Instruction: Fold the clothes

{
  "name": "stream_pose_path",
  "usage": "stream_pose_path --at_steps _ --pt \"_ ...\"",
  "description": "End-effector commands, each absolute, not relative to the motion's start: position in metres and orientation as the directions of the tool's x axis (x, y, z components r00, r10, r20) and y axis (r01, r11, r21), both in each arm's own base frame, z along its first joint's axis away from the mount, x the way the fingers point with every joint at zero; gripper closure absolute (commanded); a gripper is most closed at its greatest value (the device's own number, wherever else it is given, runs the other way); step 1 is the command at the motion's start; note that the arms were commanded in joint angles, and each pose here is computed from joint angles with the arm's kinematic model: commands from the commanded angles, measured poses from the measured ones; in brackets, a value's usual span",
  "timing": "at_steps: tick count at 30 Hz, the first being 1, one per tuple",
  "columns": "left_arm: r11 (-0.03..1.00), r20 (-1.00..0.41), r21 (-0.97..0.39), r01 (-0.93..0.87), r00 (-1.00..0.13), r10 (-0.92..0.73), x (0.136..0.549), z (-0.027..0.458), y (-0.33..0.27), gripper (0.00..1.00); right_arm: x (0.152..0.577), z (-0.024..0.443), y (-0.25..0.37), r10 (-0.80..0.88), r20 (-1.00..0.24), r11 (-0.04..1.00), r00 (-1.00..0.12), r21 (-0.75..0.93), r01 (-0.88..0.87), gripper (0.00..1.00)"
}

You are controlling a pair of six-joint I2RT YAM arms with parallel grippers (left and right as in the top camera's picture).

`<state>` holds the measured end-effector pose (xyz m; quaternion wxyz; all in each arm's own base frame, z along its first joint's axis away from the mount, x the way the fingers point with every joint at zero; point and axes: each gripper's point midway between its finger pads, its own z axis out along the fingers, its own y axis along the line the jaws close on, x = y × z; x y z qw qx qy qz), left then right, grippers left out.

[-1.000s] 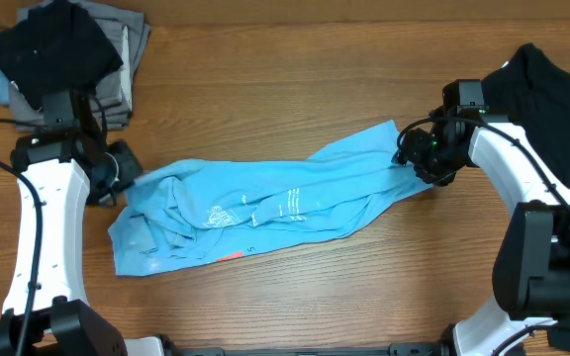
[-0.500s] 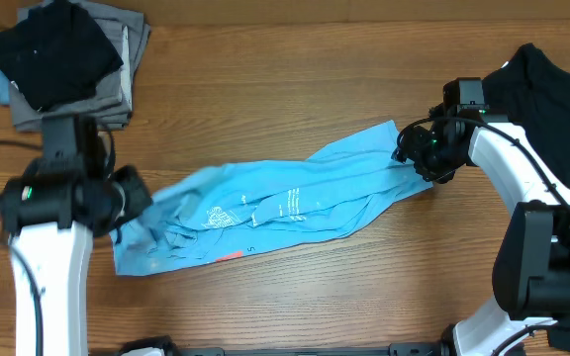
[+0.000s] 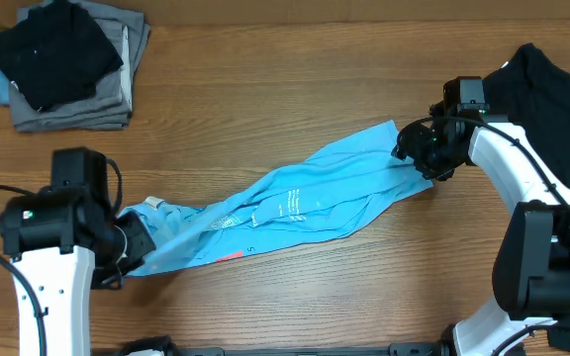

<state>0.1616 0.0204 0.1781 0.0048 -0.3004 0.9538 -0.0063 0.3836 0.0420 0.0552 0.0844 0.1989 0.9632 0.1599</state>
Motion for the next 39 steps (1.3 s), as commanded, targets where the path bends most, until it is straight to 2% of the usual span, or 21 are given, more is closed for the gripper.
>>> stream_pose_path --at_steps 1,7,11,18,39 --pt "0.788 0.085 -0.019 -0.615 -0.787 -0.611 0.149 0.155 0.010 0.96 0.387 0.054 0.041 0.424 -0.102 0.865 -0.900 0.340 0.369 0.35" --pt "0.760 0.146 0.000 -0.649 -0.752 -0.642 0.138 0.129 0.006 0.96 0.388 0.054 0.032 0.445 -0.104 0.856 -0.890 0.340 0.388 0.35" --pt "0.718 0.132 0.022 -0.696 -0.710 -0.692 0.139 0.126 0.009 0.96 0.393 0.061 0.023 0.464 -0.111 0.848 -0.879 0.344 0.404 0.35" --pt "0.709 0.120 -0.057 -0.703 -0.710 -0.694 0.154 0.125 0.001 0.96 0.405 0.072 0.029 0.414 -0.166 0.873 -0.895 0.351 0.338 0.36" --pt "0.730 0.104 -0.079 -0.679 -0.734 -0.671 0.160 0.125 0.001 0.96 0.377 0.037 0.028 0.410 -0.062 0.883 -0.910 0.278 0.379 0.44"
